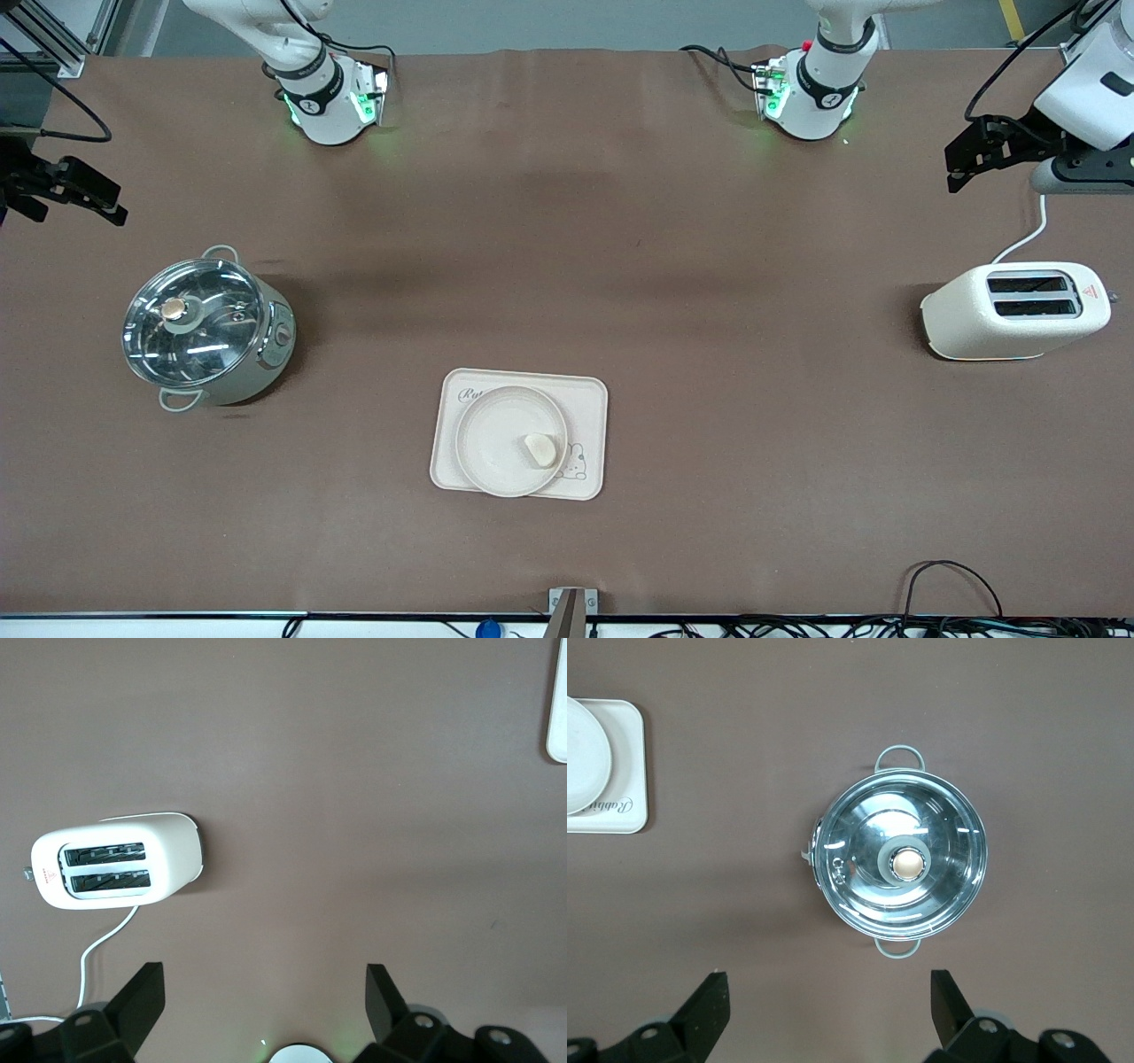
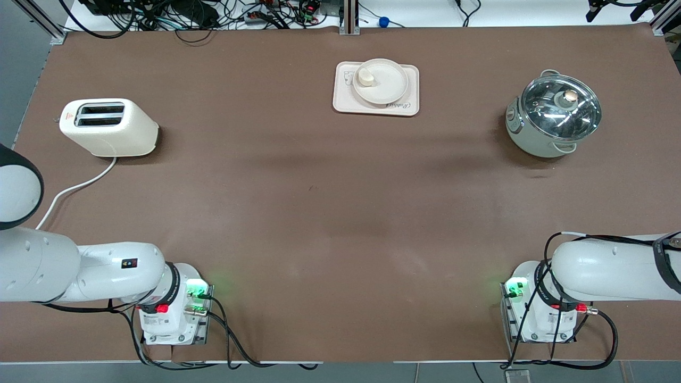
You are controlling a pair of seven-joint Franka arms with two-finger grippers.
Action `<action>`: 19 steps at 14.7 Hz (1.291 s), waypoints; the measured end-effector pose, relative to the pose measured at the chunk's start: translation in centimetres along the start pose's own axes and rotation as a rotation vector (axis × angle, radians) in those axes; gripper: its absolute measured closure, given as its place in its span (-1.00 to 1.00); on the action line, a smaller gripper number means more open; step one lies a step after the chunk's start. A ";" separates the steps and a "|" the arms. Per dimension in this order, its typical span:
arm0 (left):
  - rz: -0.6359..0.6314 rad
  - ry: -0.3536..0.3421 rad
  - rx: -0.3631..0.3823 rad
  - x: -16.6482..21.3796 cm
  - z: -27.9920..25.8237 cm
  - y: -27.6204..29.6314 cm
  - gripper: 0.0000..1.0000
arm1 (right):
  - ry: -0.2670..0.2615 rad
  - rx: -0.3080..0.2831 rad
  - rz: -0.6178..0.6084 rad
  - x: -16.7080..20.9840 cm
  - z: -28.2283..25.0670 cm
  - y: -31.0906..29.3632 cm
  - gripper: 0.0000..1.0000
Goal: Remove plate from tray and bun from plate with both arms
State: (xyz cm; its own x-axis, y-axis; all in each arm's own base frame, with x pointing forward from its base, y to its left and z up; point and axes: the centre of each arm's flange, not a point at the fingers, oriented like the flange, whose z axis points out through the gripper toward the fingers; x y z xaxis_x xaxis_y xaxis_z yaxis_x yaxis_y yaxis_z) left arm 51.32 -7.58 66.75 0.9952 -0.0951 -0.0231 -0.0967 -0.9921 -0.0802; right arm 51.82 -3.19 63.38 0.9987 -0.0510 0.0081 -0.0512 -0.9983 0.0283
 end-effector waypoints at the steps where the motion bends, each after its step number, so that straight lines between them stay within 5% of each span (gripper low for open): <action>1: 0.000 0.000 0.000 0.0 0.0 0.0 -1.00 | 0.000 0.000 0.000 0.0 0.0 0.0 -1.00; 8: -0.002 -0.004 -0.002 0.3 0.2 -0.2 -1.00 | -0.014 0.003 -0.019 -0.1 0.3 -1.1 -1.00; 17: -0.004 0.013 -0.006 1.0 0.5 -0.3 -1.00 | -0.171 0.050 -0.026 -0.8 4.8 -2.0 -1.00; 19: -0.006 0.018 -0.006 1.1 0.5 -0.5 -1.00 | -0.169 0.083 -0.017 0.9 8.7 -2.2 -1.00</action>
State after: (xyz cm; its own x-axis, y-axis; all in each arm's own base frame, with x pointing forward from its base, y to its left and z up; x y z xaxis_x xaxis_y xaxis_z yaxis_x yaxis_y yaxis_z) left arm 52.45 -7.19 66.29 0.9959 -0.0902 -0.0043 -0.0903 -0.9932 -0.0740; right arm 52.93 -1.29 54.66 0.9867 -0.0311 -0.1598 -0.0404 -0.9977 -0.0552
